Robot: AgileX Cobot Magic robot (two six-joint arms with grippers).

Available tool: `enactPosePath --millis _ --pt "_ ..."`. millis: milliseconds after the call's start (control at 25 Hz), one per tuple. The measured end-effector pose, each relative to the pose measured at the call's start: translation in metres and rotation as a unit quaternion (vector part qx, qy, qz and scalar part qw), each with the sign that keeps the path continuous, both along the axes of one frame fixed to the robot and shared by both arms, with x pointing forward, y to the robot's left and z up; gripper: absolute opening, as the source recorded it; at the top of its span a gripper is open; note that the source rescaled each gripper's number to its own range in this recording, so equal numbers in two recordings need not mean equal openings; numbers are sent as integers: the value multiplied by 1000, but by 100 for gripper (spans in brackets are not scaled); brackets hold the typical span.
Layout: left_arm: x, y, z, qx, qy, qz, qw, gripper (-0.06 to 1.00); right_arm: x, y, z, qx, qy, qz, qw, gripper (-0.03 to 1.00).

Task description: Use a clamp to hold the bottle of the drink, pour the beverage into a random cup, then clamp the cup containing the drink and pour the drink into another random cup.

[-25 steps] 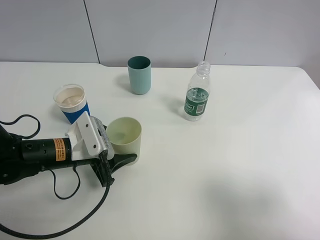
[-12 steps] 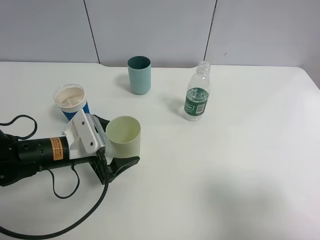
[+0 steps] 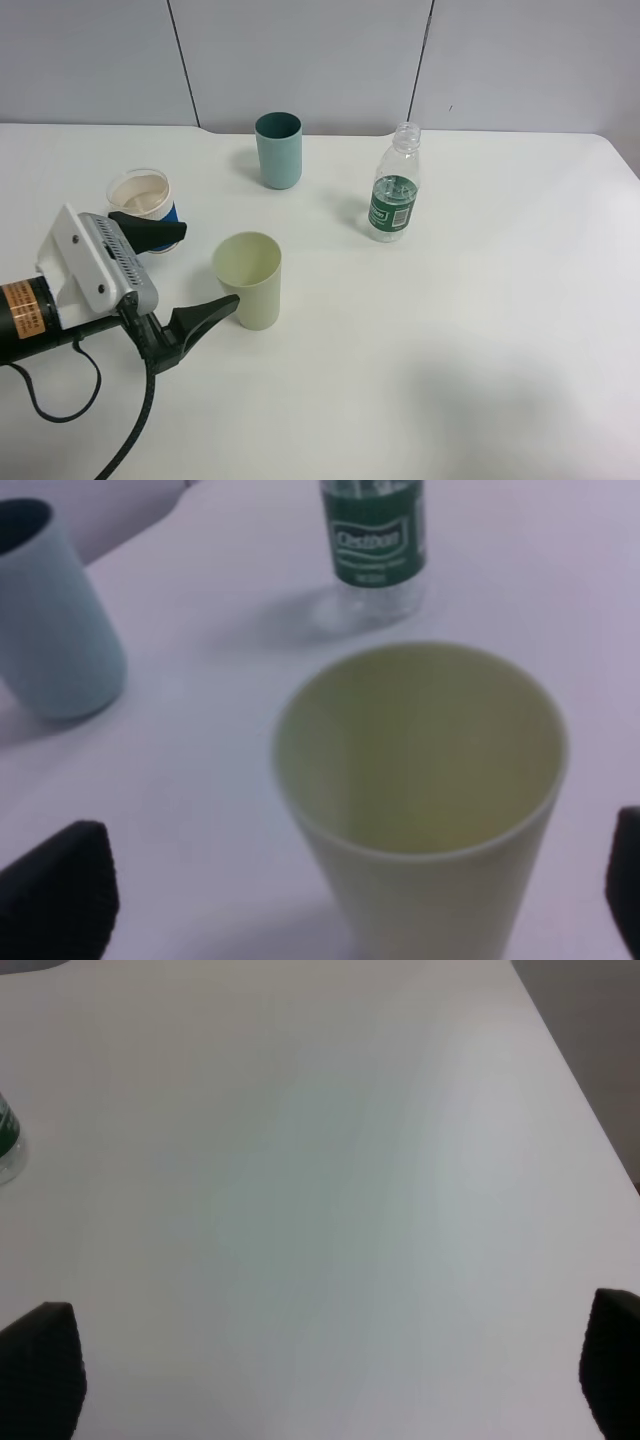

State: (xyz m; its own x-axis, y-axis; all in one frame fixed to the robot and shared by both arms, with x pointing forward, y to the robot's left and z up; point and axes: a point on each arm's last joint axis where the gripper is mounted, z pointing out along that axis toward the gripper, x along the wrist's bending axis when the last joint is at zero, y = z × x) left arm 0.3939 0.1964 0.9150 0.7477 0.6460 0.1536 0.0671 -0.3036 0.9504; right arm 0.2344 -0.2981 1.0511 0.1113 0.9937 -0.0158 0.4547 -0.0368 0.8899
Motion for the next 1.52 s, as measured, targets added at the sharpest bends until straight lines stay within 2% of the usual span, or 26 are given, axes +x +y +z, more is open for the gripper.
enactPosePath --millis 160,480,760,960,1080,1160,1520 --pt "-3 9 18 5 -16 37 999 98 0 0 0 0 0 0 1000 100" --pt "1 25 71 -16 -29 139 990 98 0 0 0 0 0 0 1000 100" --pt "-2 41 152 30 5 205 978 98 0 0 0 0 0 0 1000 100" --pt "-23 59 194 78 42 247 965 98 0 0 0 0 0 0 1000 100" --pt "-39 70 203 85 67 271 956 98 0 0 0 0 0 0 1000 100" --pt "-50 78 205 75 80 291 950 98 0 0 0 0 0 0 1000 100" --pt "-97 107 209 23 84 358 929 98 0 0 0 0 0 0 1000 100"
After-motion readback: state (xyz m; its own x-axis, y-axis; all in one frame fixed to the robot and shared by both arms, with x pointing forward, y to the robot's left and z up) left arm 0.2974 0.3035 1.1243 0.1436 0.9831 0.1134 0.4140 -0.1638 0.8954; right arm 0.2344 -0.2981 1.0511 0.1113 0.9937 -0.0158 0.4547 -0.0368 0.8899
